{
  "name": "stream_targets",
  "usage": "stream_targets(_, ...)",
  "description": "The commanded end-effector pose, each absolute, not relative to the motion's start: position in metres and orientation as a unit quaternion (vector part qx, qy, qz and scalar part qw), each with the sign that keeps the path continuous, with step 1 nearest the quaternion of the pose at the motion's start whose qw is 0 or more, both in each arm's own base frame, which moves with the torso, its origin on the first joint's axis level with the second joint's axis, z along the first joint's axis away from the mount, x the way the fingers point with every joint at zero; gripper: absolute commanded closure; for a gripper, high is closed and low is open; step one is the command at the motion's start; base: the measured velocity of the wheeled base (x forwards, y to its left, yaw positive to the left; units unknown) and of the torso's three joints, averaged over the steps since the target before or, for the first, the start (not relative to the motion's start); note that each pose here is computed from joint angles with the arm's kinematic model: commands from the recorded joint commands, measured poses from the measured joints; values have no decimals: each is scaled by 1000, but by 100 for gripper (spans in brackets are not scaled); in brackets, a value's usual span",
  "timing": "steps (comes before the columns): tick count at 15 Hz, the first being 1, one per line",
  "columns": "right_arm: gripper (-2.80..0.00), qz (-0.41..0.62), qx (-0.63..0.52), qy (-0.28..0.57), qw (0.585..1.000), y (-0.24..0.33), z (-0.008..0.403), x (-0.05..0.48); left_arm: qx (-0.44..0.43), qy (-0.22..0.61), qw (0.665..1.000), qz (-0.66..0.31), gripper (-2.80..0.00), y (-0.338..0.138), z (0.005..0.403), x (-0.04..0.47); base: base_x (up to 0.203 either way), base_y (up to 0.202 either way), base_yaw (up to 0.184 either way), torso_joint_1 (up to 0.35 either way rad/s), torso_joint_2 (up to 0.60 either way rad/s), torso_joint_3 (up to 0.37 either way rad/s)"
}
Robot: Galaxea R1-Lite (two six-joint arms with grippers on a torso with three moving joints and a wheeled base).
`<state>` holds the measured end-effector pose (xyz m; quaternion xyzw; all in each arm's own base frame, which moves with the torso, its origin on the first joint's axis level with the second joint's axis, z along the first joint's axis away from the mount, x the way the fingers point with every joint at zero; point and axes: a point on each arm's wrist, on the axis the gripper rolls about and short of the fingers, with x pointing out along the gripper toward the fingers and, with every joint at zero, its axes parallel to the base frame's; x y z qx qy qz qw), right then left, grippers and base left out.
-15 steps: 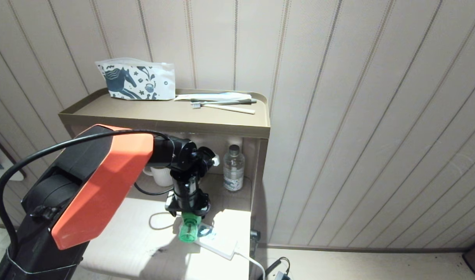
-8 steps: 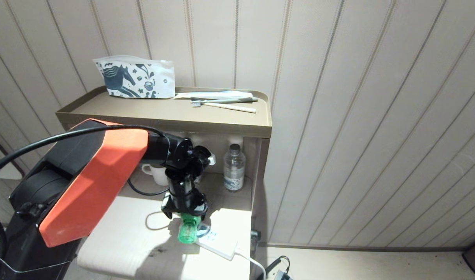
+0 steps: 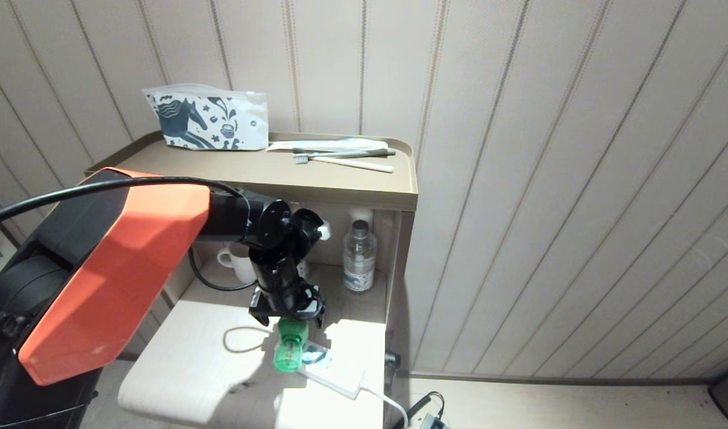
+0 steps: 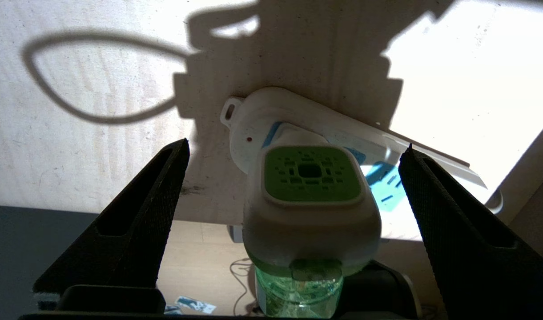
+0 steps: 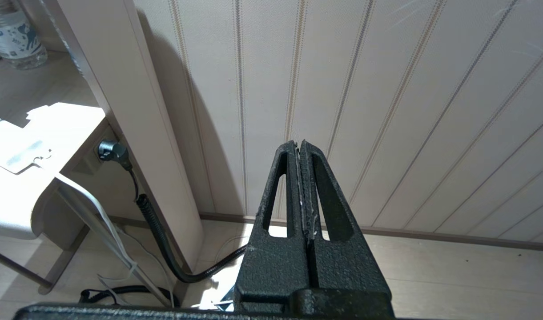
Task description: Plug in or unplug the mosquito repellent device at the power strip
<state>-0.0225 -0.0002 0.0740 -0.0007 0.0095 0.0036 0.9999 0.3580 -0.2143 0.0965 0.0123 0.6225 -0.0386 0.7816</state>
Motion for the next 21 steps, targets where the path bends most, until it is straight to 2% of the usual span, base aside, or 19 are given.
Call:
stream_targets(1,0,4,-1,10,1000,0,74,-23,8,615,787,-42,-280,-212,110,351,0,0,0,0,0,0)
stream_targets(6,0,4,-1,10,1000,0,74,-22,25,650,759,-33,-280,-189,110,313,0,0,0,0,0,0)
stream_targets(8,0,4,-1,10,1000,0,74,-22,18,641,766,-42,-280,-176,126,291,0,0,0,0,0,0)
stream_targets(13,0,4,-1,10,1000,0,74,-22,-5,560,824,-84,-280,-133,190,225,0,0,0,0,0,0)
stream_targets(16,0,4,-1,10,1000,0,74,-22,-24,469,881,-56,-280,-89,225,172,0,0,0,0,0,0)
stream_targets(21,0,4,-1,10,1000,0,74,-22,-13,317,947,-48,-280,-36,216,97,0,0,0,0,0,0)
